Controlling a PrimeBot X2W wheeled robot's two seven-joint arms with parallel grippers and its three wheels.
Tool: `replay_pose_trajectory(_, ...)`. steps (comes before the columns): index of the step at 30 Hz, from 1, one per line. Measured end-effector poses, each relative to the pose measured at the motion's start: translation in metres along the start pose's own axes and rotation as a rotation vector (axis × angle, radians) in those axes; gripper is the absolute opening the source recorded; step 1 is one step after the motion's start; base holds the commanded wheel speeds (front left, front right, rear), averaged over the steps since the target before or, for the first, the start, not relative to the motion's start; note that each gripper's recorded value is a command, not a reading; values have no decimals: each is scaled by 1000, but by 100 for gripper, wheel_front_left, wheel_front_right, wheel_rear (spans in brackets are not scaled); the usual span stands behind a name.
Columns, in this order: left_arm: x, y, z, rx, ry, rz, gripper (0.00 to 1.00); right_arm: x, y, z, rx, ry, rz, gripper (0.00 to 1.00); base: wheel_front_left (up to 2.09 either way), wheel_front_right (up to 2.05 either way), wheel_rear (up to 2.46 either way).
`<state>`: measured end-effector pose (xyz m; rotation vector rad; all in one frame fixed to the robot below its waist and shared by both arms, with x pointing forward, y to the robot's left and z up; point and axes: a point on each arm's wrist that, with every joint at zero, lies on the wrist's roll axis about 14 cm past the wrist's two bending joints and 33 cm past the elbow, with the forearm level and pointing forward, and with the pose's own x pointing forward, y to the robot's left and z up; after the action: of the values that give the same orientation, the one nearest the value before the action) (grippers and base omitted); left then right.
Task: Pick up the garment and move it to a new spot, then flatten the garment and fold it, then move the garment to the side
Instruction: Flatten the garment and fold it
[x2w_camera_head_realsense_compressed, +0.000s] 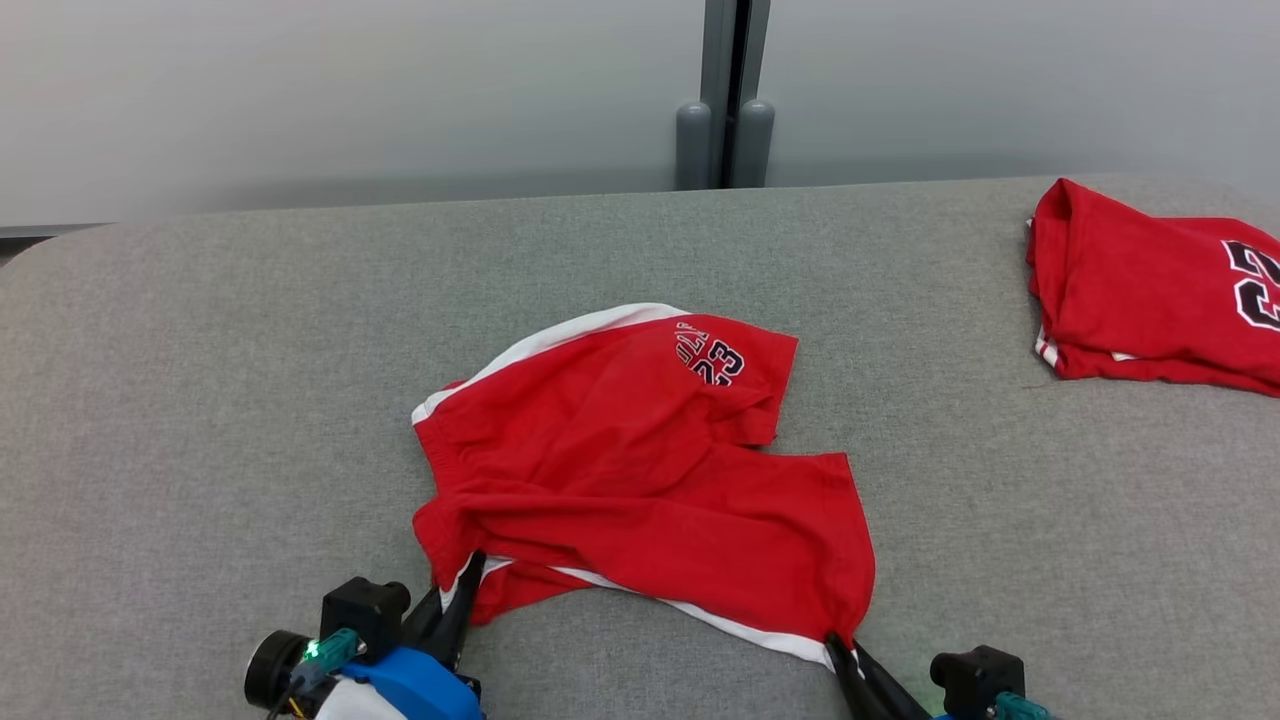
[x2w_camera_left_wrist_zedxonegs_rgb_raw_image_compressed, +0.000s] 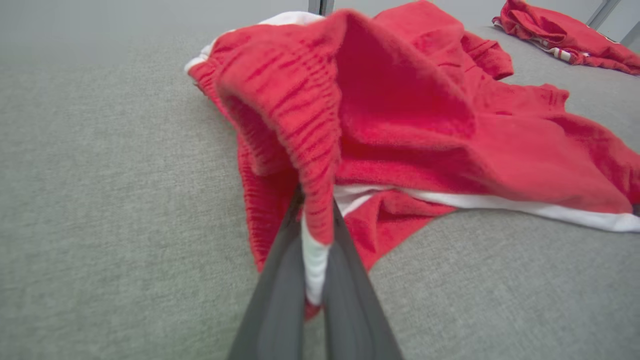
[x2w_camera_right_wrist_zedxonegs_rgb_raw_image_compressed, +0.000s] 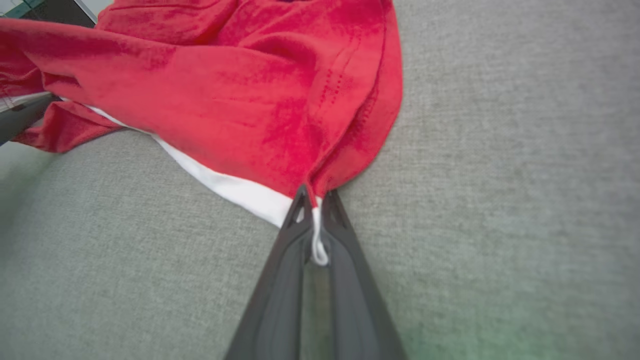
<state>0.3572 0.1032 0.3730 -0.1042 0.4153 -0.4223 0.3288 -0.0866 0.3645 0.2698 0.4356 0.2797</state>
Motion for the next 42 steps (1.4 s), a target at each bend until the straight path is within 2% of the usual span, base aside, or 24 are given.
replay_pose_trajectory(5, 1, -13, 19, -2, -61, -43, 0, 3, 3, 16, 34, -54, 4, 0, 0, 0, 0)
replay_pose_trajectory(12, 2, -27, 66, 13, -192, -121, 0, 16, 5, 83, -15, -243, 26, 0, 0, 0, 0)
replay_pose_trajectory(19, 24, -23, 152, 71, -382, -182, 0, 40, 7, 180, -75, -446, 68, 0, 0, 0, 0)
replay_pose_trajectory(25, 68, -10, 232, 147, -495, -220, 0, 74, 11, 268, -111, -590, 105, 0, 0, 0, 0)
replay_pose_trajectory(35, 135, 4, 356, 231, -673, -240, 0, 135, -2, 409, -80, -796, 103, 0, 0, 0, 0)
replay_pose_trajectory(40, 149, 7, 397, 212, -742, -241, 0, 152, 6, 453, -84, -864, 117, 0, 0, 0, 0)
replay_pose_trajectory(42, 150, 5, 408, 243, -767, -243, 0, 157, 5, 460, -66, -874, 114, 0, 0, 0, 0)
